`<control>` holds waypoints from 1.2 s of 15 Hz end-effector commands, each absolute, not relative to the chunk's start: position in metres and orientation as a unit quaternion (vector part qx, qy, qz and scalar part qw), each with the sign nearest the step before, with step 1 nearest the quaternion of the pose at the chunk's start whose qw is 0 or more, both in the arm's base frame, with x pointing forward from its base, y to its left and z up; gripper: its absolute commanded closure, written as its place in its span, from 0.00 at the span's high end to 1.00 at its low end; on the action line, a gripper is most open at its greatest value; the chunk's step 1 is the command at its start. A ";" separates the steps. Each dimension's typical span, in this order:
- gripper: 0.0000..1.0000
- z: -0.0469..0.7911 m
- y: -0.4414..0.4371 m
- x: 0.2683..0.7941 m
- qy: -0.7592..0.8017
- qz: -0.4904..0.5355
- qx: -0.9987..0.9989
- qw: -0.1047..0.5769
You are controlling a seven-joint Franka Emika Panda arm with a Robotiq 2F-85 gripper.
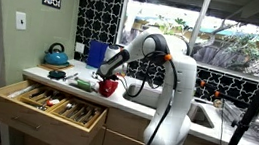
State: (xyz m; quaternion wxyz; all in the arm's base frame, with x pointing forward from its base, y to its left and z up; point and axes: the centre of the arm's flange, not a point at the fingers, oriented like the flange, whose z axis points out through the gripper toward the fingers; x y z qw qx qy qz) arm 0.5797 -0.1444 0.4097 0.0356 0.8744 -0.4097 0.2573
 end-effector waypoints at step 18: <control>0.01 0.374 -0.151 0.539 -0.477 0.143 0.859 0.119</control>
